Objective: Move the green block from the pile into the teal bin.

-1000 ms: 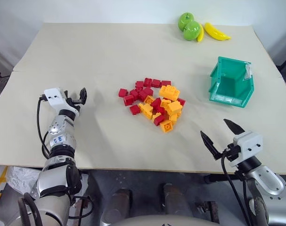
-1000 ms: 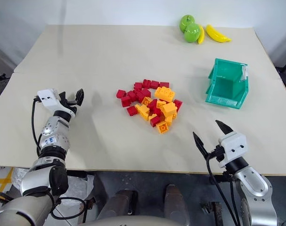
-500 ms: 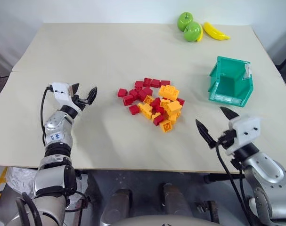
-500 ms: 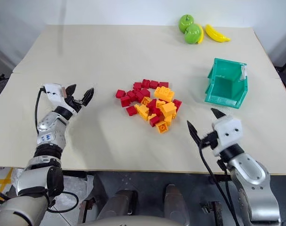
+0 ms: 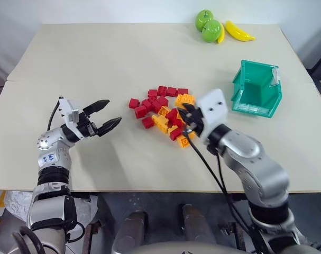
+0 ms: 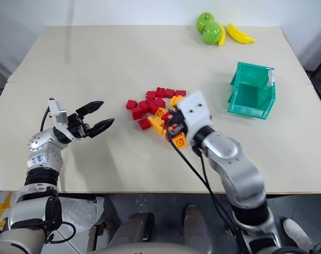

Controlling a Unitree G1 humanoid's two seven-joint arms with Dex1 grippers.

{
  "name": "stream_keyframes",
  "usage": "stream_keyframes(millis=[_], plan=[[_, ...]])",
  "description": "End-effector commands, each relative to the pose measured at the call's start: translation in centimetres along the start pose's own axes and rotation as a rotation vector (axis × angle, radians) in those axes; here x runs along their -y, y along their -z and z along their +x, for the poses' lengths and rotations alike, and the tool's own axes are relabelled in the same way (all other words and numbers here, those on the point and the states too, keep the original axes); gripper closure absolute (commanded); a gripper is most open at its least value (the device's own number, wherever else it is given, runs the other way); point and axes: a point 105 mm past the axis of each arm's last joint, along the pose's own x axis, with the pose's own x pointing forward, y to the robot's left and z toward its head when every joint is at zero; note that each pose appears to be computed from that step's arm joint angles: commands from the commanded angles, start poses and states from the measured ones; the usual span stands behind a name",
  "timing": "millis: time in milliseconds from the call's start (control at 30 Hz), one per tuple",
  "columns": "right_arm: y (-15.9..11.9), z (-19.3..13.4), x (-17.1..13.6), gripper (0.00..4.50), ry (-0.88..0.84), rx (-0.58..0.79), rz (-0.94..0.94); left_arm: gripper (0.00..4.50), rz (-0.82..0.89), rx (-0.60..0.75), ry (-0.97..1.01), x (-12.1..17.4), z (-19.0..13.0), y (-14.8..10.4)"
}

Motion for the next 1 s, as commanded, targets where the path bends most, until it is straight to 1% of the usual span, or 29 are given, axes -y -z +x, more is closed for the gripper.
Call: stream_keyframes(millis=[33,133,267,367,433,533,600,667,767,900,1000], plan=[[0.2,2.1,-0.2,4.47,0.012,-0.023,0.034,0.0,0.031,-0.023,0.143,1.4,-0.3,-0.5],[1.5,4.2,-0.2,4.47,0.03,-0.067,0.037,0.0,0.053,-0.056,0.24,2.4,-0.3,-0.3],[2.8,5.8,0.1,4.47,0.086,-0.111,0.061,0.0,0.07,-0.033,0.269,2.7,0.5,-0.6],[4.5,6.0,1.7,4.47,0.201,-0.162,0.047,0.0,0.069,-0.032,0.272,2.8,1.0,-0.4],[5.1,5.2,3.5,4.47,0.292,-0.181,0.046,0.0,0.07,-0.024,0.265,2.7,1.3,-0.4],[4.9,4.3,4.6,4.47,0.344,-0.174,0.044,0.0,0.073,-0.017,0.261,2.7,1.4,-0.5],[5.0,1.4,6.4,4.47,0.39,-0.183,0.032,0.0,0.063,-0.014,0.253,2.7,1.7,-0.2],[5.7,-0.5,6.9,4.47,0.385,-0.219,0.01,0.0,0.058,-0.007,0.25,2.7,2.2,0.0],[6.3,-0.9,7.0,4.47,0.364,-0.261,-0.013,0.0,0.059,0.007,0.245,2.7,2.7,0.0],[5.8,-0.3,6.7,4.47,0.31,-0.254,-0.034,0.0,0.062,0.015,0.243,2.5,3.0,-0.1],[5.6,1.2,5.5,4.47,0.231,-0.248,-0.031,0.0,0.066,0.02,0.238,2.5,3.2,-0.2]])
